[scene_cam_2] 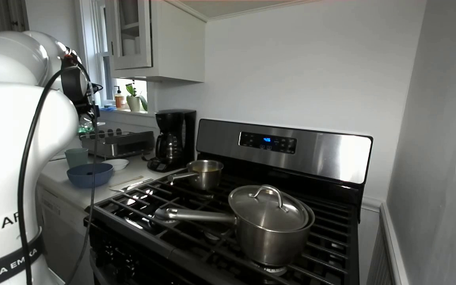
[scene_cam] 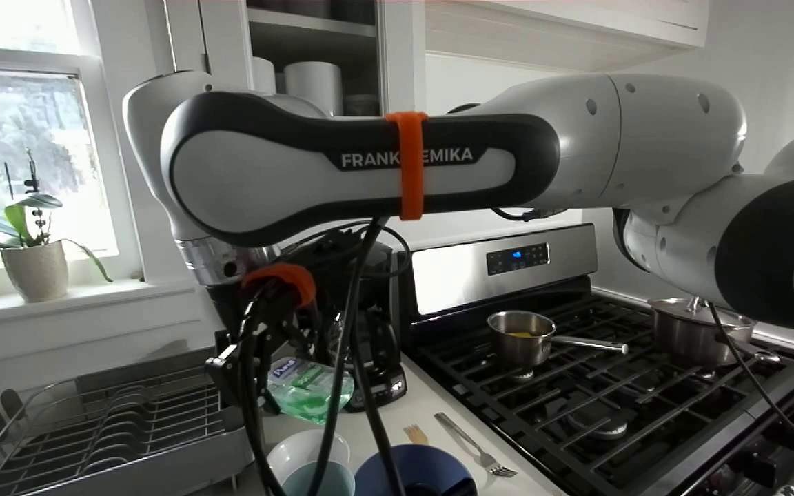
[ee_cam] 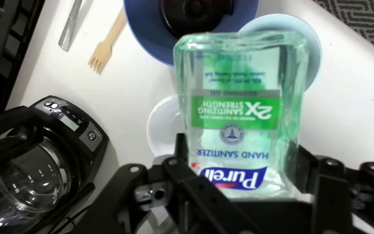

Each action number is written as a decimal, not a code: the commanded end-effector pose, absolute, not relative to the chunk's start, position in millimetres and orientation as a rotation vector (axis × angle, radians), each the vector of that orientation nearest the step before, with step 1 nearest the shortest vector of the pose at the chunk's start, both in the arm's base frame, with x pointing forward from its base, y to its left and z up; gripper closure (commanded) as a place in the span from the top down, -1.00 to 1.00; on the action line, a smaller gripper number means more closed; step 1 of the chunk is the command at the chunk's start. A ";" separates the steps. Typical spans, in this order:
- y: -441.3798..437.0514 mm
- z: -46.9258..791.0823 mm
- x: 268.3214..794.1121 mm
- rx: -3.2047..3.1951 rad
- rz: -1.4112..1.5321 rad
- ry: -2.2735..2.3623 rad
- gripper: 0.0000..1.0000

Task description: Move the hand washing soap next to the stove on the kitchen counter

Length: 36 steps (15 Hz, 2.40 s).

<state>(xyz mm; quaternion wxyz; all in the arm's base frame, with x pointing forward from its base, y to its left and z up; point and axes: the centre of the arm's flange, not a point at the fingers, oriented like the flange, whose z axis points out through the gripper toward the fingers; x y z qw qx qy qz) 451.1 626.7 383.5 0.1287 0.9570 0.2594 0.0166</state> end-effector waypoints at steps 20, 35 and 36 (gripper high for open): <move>471.4 265.1 538.0 2.647 -0.291 0.182 -0.13; 446.3 220.3 542.2 2.558 -0.387 0.415 0.70; 445.4 219.5 542.9 2.557 -0.387 0.420 0.69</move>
